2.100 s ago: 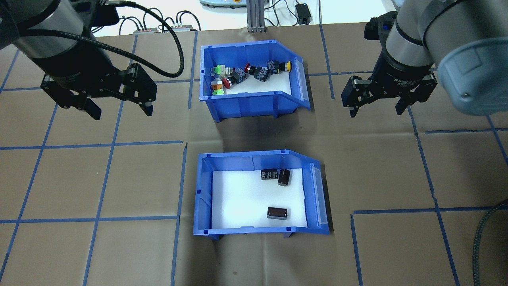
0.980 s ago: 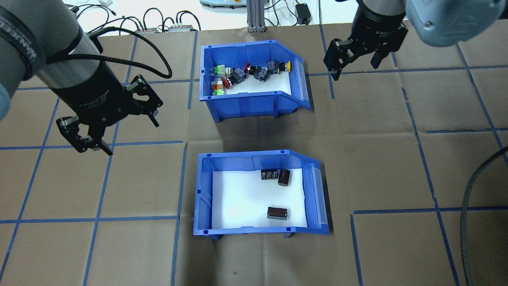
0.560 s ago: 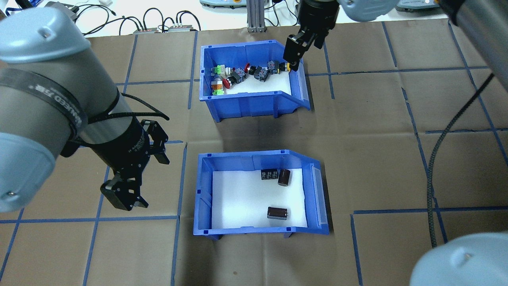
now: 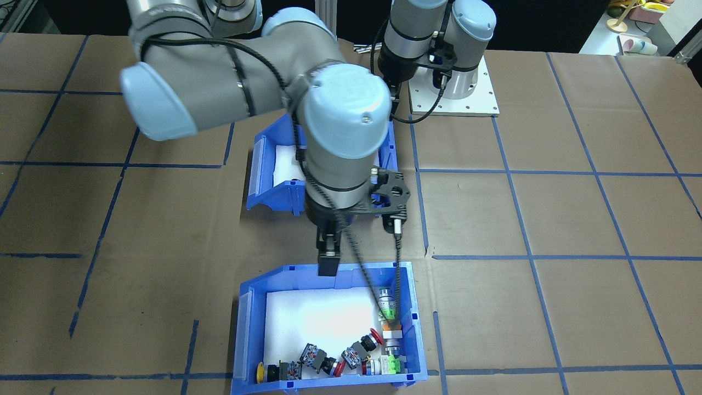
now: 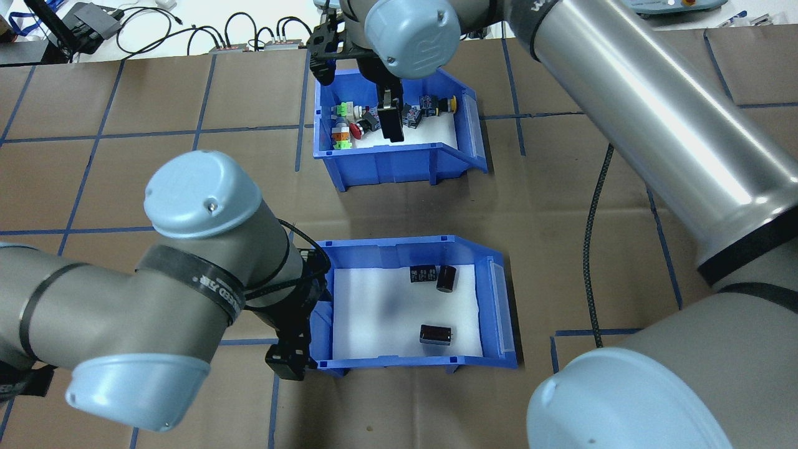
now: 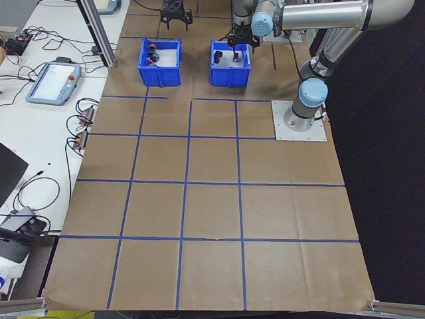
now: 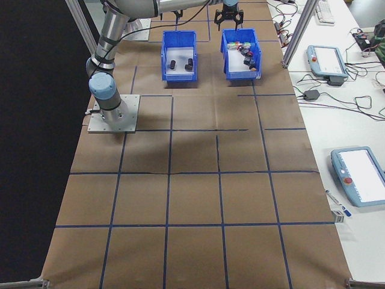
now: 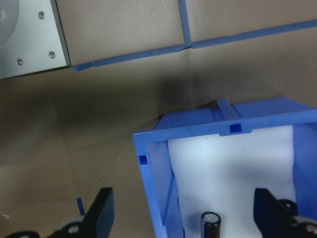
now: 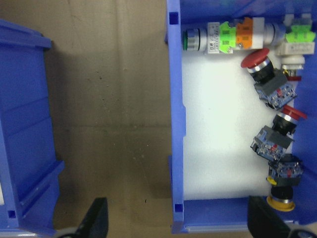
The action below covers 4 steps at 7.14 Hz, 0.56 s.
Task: Place battery box in front
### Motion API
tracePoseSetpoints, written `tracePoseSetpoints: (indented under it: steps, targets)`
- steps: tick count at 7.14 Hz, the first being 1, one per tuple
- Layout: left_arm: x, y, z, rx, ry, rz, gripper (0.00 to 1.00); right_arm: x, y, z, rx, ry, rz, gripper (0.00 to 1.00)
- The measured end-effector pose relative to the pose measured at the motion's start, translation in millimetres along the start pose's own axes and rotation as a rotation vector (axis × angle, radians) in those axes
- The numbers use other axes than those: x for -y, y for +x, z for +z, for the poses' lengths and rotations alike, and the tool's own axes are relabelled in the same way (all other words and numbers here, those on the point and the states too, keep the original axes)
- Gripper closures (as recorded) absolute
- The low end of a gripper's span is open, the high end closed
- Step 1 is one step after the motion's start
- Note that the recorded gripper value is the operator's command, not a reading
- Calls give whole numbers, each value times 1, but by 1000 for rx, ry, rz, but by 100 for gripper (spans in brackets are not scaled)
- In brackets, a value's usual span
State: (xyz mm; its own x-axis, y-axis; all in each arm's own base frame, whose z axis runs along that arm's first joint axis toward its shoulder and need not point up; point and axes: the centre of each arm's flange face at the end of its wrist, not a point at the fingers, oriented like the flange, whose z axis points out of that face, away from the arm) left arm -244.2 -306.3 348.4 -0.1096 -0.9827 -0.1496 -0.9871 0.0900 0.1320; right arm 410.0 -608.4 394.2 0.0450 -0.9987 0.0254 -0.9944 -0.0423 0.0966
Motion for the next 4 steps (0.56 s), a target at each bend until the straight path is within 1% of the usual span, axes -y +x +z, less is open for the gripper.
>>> tracePoseSetpoints:
  steps: [1,2,3,4]
  targets:
    - [-8,-5,17,5,-72,-42,0,11,-2,7,0,-11,-35,0]
    - [-12,-5,31,-15,-117,-52,0,17,-2,15,9,-14,-46,0]
    - [-12,-7,46,-40,-139,-50,0,21,1,28,25,-16,-50,0]
    - [-11,-10,58,-70,-151,-44,0,26,6,47,40,-19,-54,0]
